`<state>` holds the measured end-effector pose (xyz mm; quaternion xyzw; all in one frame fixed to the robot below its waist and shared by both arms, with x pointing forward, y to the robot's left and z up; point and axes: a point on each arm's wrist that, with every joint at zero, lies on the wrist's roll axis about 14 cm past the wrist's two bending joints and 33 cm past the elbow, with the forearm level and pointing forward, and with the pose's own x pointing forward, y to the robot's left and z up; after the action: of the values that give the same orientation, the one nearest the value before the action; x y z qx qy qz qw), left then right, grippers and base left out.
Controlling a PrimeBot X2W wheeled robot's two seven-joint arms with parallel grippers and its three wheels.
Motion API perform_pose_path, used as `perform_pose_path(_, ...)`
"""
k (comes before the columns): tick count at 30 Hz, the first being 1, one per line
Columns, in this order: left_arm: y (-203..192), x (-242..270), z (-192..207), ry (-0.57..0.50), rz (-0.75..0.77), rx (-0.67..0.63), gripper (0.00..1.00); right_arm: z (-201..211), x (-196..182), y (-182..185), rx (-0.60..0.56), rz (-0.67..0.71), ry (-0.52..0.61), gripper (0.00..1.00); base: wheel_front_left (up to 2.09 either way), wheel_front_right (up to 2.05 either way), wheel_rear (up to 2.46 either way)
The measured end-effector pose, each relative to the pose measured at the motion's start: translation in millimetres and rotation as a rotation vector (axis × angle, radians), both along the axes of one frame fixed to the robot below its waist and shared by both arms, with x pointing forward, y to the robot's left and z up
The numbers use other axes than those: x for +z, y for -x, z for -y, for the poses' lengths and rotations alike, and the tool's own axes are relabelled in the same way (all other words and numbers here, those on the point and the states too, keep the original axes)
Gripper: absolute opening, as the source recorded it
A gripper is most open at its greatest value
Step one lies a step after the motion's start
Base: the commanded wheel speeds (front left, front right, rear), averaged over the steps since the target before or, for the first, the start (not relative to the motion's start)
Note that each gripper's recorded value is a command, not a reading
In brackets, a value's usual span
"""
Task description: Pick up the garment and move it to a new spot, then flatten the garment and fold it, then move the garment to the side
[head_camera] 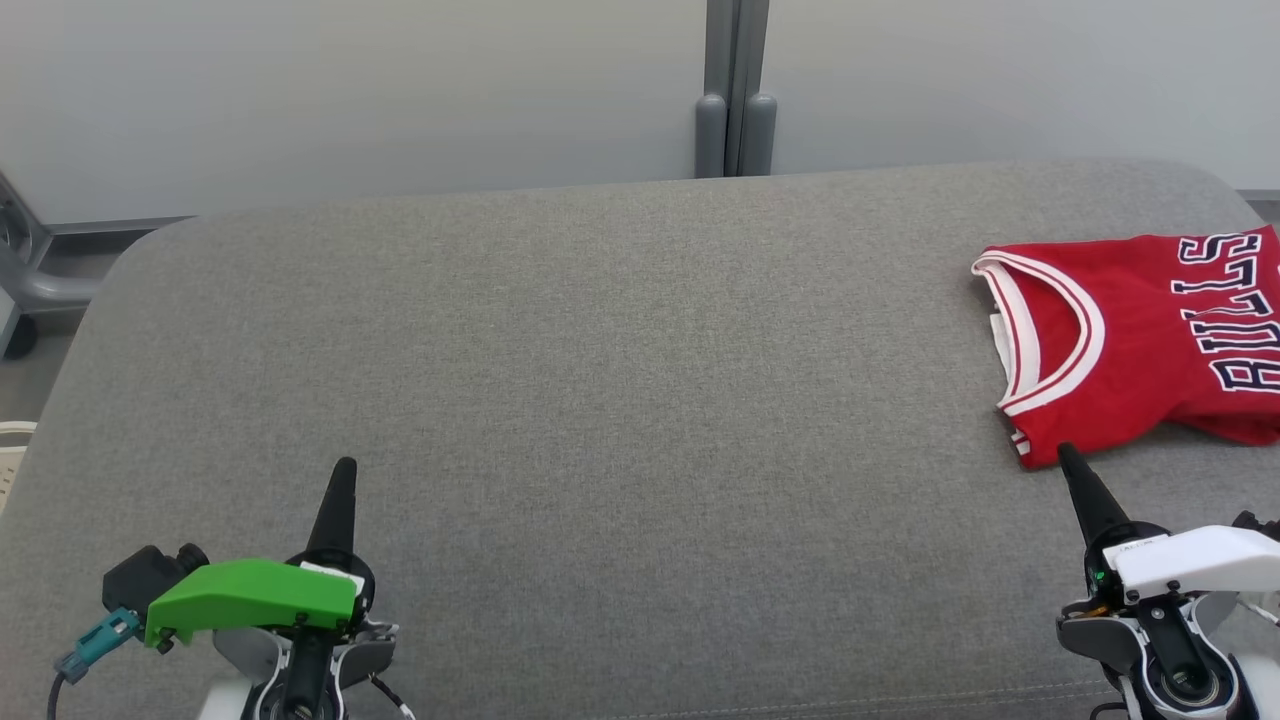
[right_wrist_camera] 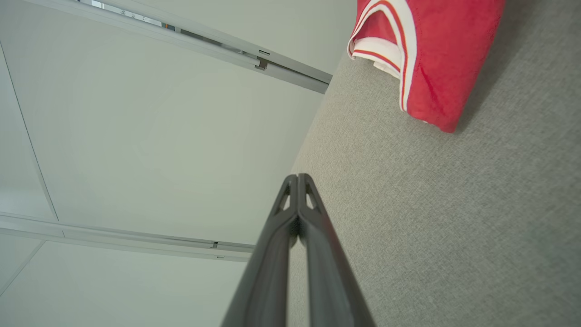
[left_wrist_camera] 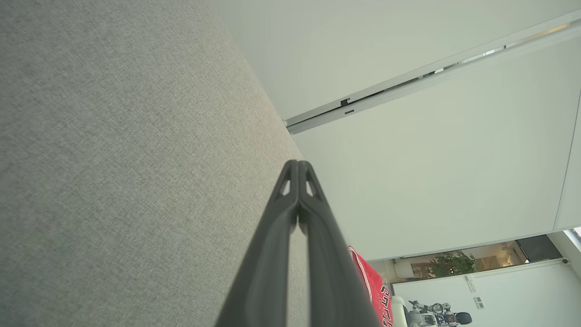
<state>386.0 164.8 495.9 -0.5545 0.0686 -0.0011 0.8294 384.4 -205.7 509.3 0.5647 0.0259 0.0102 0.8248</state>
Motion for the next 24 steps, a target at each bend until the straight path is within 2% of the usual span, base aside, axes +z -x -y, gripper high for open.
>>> perform_pose_path(24, -11, 6, 3, 0.198, 0.033, 0.027, 0.00, 17, -2, -3, -0.048, 0.003, -0.186, 0.00, 0.00, 0.00, 0.00)
